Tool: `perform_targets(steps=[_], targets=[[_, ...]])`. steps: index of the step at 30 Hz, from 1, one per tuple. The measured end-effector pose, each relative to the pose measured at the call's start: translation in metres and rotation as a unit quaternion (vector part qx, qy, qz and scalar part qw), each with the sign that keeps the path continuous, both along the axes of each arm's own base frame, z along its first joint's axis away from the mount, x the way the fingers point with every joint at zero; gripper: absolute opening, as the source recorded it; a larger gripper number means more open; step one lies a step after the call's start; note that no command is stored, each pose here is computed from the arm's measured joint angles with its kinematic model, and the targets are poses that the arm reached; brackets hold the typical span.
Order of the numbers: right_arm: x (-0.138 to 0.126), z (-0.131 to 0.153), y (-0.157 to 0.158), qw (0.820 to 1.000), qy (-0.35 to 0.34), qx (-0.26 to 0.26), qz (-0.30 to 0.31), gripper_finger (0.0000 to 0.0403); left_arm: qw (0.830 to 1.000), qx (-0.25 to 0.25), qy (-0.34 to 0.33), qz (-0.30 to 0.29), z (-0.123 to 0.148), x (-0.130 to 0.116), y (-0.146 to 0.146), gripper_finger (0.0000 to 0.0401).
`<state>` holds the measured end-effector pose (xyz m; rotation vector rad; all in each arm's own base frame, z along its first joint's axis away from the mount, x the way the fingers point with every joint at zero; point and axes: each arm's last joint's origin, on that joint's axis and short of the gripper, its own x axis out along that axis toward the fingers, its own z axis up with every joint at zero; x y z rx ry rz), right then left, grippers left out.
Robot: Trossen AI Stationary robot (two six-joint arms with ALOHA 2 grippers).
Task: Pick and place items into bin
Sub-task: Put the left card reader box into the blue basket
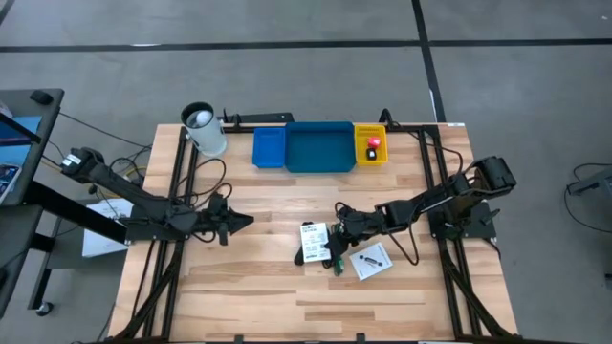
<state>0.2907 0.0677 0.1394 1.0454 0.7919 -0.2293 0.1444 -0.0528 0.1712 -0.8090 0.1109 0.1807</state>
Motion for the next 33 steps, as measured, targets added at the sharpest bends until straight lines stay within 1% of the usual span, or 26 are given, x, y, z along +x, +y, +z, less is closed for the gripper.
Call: perform_targets(steps=[10,25,30,33], targets=[[0.001,0.0,-0.004,1.0,-0.001,-0.004,-0.003,0.0235,0.998,-0.012,0.055,0.01,-0.019,0.008,-0.004,0.0043],[0.002,0.0,-0.009,1.0,-0.003,-0.011,-0.003,0.0235,0.999,-0.02,0.043,0.006,-0.025,0.019,-0.009,0.0043],[0.002,0.0,-0.009,1.0,-0.003,-0.014,-0.001,0.0235,0.999,-0.028,0.027,0.006,-0.026,0.023,-0.011,0.0043],[0.002,0.0,-0.009,1.0,-0.003,-0.014,-0.001,0.0235,0.999,-0.03,0.032,-0.005,-0.027,0.026,-0.014,0.0043]])
